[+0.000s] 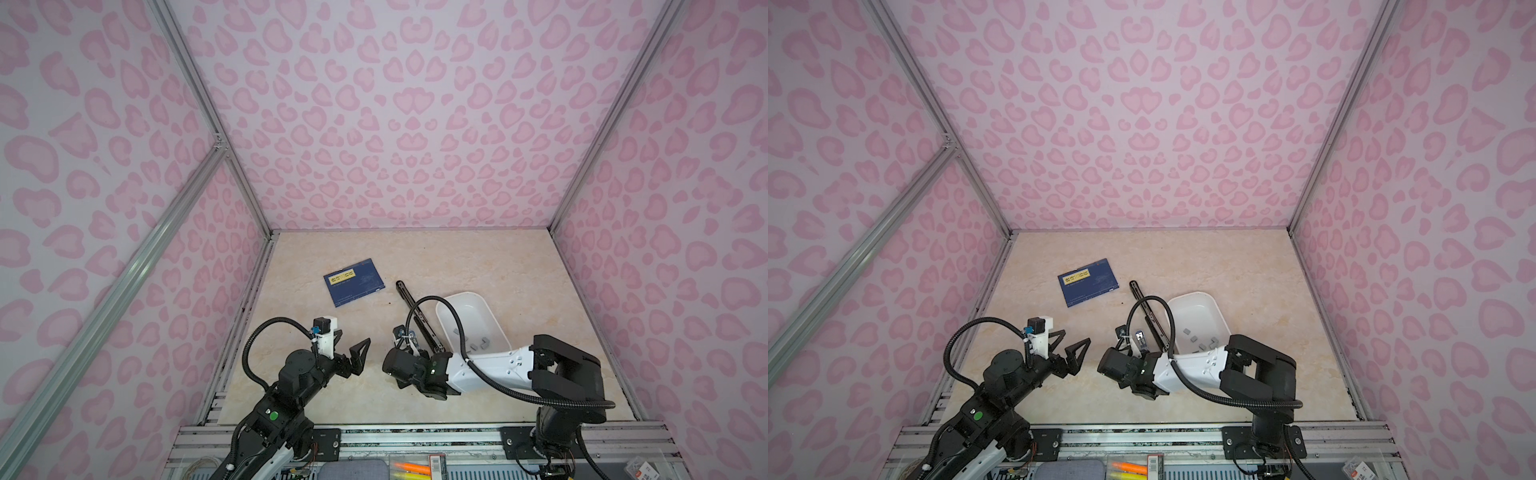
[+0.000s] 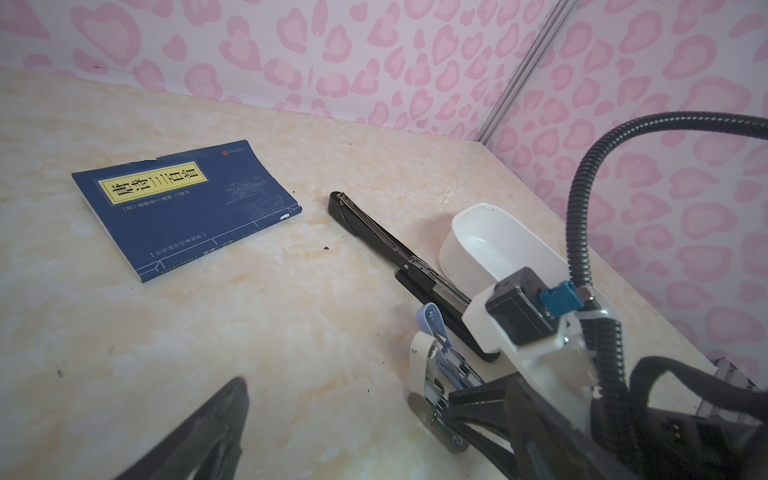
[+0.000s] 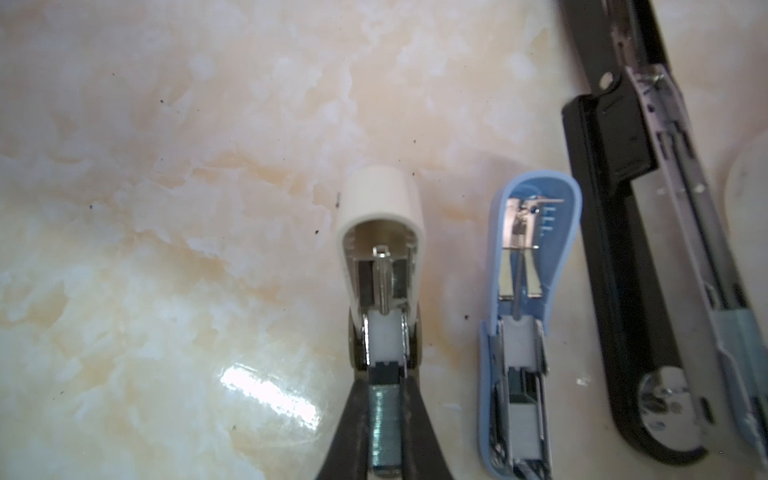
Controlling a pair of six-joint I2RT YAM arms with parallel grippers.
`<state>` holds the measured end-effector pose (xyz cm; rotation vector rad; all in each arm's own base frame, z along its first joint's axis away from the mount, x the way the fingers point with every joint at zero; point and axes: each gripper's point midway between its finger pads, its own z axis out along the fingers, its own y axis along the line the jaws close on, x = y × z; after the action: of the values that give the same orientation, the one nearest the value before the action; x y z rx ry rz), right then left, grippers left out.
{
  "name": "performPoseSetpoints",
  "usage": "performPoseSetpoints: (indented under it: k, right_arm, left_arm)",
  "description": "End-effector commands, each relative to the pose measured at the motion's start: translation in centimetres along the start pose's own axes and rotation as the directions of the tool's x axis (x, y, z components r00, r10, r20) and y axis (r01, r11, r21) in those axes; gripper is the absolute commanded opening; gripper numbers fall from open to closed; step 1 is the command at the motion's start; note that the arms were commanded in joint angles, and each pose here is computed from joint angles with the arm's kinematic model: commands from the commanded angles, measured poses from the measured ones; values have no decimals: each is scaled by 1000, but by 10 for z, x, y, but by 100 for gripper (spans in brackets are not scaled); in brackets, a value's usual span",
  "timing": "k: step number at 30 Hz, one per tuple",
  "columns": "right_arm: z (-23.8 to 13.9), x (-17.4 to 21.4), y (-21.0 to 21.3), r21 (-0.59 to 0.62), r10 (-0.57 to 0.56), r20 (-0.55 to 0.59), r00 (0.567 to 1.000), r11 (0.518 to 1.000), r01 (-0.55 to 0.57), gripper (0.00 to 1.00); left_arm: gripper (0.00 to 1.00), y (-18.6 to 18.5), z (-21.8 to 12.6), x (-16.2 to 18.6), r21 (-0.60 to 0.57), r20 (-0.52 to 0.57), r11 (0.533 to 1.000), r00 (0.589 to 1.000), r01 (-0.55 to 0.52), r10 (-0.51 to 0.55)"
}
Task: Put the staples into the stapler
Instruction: 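Lower the staple block into the white-and-silver stapler's channel with the right gripper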
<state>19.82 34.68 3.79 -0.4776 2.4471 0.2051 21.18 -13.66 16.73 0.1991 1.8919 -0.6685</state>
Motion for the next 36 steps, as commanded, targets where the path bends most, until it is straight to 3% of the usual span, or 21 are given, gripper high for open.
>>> performPoseSetpoints:
  k: [1,36]
  right_arm:
    - [0,2,-7,33,-5,6,1000,999,5,4]
    - [2,0,-4,44,-24,9,1000,999,23,4]
  left_arm:
    - [97,0,0,-3,2,17,1000,1000,3,-3]
    - [97,0,0,-4,2,21,1000,1000,6,-6]
